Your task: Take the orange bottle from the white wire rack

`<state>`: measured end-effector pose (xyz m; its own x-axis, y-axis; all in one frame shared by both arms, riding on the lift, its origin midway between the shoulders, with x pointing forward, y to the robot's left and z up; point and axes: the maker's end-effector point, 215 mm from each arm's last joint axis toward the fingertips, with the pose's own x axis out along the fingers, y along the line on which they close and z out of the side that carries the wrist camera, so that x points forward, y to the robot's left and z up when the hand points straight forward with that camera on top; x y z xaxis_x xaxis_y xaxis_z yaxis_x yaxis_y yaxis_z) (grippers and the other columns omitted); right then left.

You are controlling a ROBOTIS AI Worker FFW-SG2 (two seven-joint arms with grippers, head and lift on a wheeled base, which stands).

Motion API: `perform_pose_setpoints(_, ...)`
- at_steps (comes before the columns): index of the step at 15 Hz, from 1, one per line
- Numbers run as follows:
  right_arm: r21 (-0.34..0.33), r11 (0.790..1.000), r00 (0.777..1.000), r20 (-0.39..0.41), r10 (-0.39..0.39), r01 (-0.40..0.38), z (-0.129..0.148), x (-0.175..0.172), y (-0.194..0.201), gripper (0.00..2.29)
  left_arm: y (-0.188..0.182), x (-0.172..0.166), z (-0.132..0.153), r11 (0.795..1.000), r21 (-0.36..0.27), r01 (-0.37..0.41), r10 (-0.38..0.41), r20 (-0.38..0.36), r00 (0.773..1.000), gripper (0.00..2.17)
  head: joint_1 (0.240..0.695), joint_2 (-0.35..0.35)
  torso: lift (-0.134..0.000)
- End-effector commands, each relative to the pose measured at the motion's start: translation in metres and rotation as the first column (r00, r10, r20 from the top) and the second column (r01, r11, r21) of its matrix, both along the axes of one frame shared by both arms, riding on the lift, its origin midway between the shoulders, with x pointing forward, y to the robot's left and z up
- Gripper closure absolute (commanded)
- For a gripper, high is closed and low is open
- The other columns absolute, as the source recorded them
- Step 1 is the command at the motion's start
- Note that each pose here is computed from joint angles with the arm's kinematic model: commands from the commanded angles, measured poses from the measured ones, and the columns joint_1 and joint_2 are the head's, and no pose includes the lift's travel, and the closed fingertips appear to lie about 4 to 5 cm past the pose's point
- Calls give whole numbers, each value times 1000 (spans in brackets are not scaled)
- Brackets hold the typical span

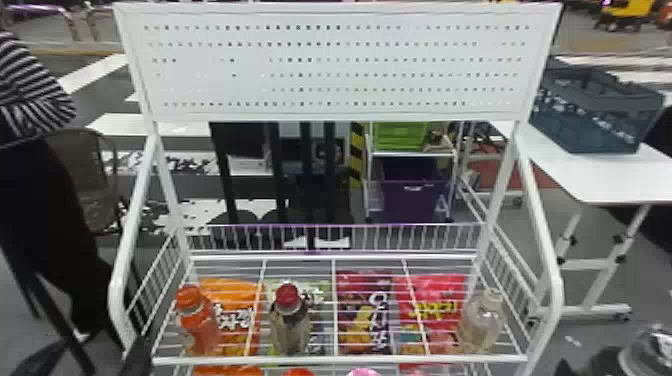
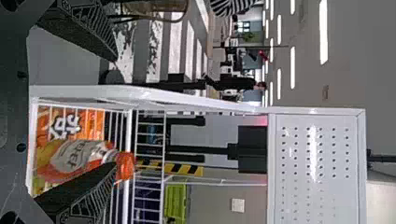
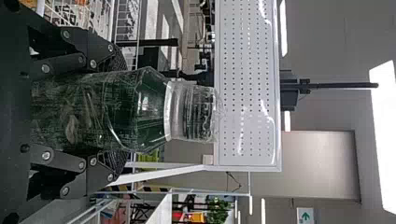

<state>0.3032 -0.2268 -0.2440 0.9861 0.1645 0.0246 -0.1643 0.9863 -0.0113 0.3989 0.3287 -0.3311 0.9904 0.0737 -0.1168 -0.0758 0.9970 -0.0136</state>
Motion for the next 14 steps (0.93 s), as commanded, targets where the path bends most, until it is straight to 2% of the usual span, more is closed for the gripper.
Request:
perform_pose_setpoints(1,0,1000,1000,-3,-2,2,-2,1,-1,950,-30,-7,-26,998,-38,40,-41,-4,999,87,499,0,0)
perform_pose_setpoints(2,0,1000,1000,-6,-2,2,-4,1,-1,950,-46,-10,-41,997,-39,64,-64,-14,998,87,499,0,0)
perform_pose_setpoints(5,2,1000,1000,-11,-2,2,-7,2,-1,950,-80,-10,-62,996,-24,82,-82,20,996,87,499,0,0)
perform_pose_setpoints(8,-1,1000,1000,-12,-5,5,-8,2,-3,950,-100,-1,-82,995,-27,97,-96,37,995,87,499,0,0)
perform_pose_setpoints(11,-3,1000,1000,-15,-9,9,-9,0,-5,950,-104,13,-79,995,-31,93,-89,123,988,87,499,0,0)
perform_pose_setpoints(14,-7,1000,1000,-17,-11,11,-9,-1,-7,950,-97,34,-91,998,-12,59,-58,117,991,87,499,0,0)
